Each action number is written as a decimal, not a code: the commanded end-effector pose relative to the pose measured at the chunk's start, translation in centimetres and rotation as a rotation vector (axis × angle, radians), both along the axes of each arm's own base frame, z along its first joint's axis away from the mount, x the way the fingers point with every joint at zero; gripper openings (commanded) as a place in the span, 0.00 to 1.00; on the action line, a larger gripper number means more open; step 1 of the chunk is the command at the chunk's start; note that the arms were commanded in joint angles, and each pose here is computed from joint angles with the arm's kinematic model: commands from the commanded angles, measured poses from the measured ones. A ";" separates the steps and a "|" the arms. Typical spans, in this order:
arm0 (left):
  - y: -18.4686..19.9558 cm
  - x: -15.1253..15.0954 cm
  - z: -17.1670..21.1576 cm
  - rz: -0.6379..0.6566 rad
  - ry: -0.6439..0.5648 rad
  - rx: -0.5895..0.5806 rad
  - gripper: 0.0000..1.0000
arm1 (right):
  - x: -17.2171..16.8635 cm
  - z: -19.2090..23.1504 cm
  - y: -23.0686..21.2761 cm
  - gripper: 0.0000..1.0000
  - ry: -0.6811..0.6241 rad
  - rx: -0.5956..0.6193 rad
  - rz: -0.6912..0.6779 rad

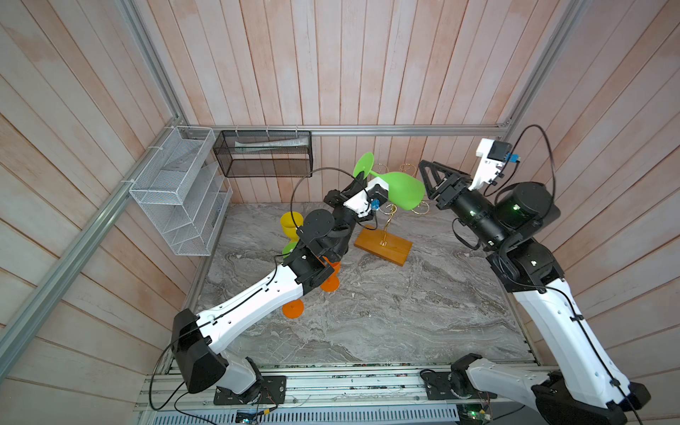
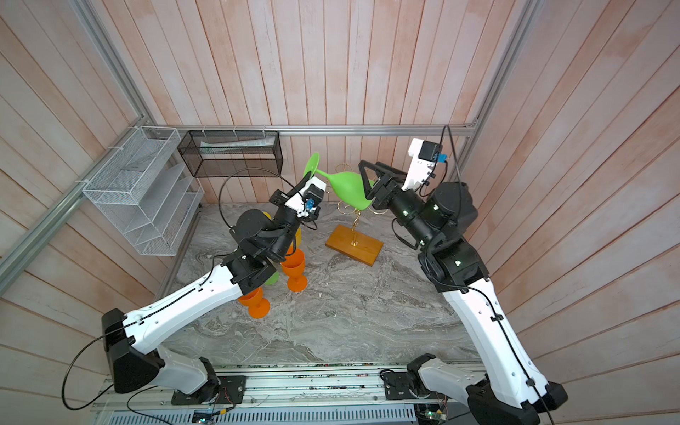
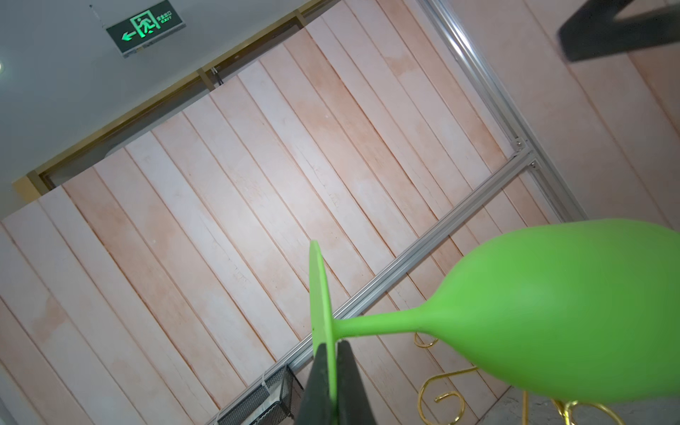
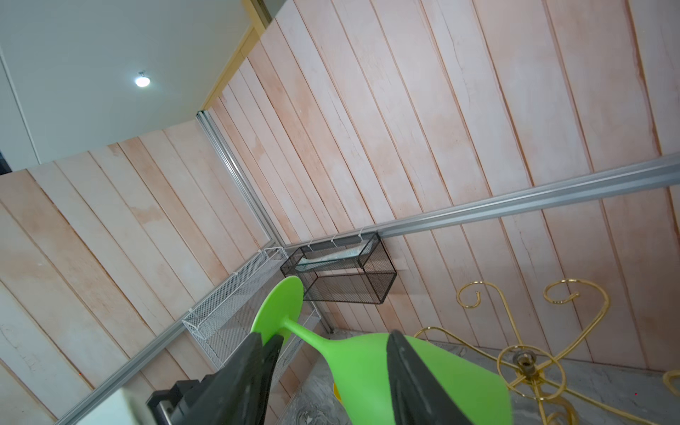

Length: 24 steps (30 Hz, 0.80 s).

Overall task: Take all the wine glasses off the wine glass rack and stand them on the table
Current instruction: 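Close the left gripper on the glass's foot and regrasp its bowl with the right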

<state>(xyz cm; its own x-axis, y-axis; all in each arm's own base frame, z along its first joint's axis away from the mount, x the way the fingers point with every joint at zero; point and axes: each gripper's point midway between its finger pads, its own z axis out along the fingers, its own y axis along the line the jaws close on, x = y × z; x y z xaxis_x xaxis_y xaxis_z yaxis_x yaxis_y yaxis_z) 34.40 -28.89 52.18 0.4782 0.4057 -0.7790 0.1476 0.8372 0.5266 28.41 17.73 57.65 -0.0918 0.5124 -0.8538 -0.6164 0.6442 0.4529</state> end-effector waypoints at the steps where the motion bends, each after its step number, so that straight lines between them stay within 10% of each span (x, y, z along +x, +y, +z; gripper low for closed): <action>1: 3.3 0.0 0.6 -0.045 0.182 -0.218 0.00 | -0.8 0.4 0.2 0.56 -0.083 -0.079 0.011; 13: 10.4 0.9 -2.9 -0.277 0.680 -0.631 0.00 | -3.5 -3.0 4.4 0.53 -0.141 -0.208 0.289; 24: 9.9 0.6 -5.2 -0.357 0.779 -0.676 0.00 | -3.4 -4.7 9.5 0.51 -0.157 -0.265 0.444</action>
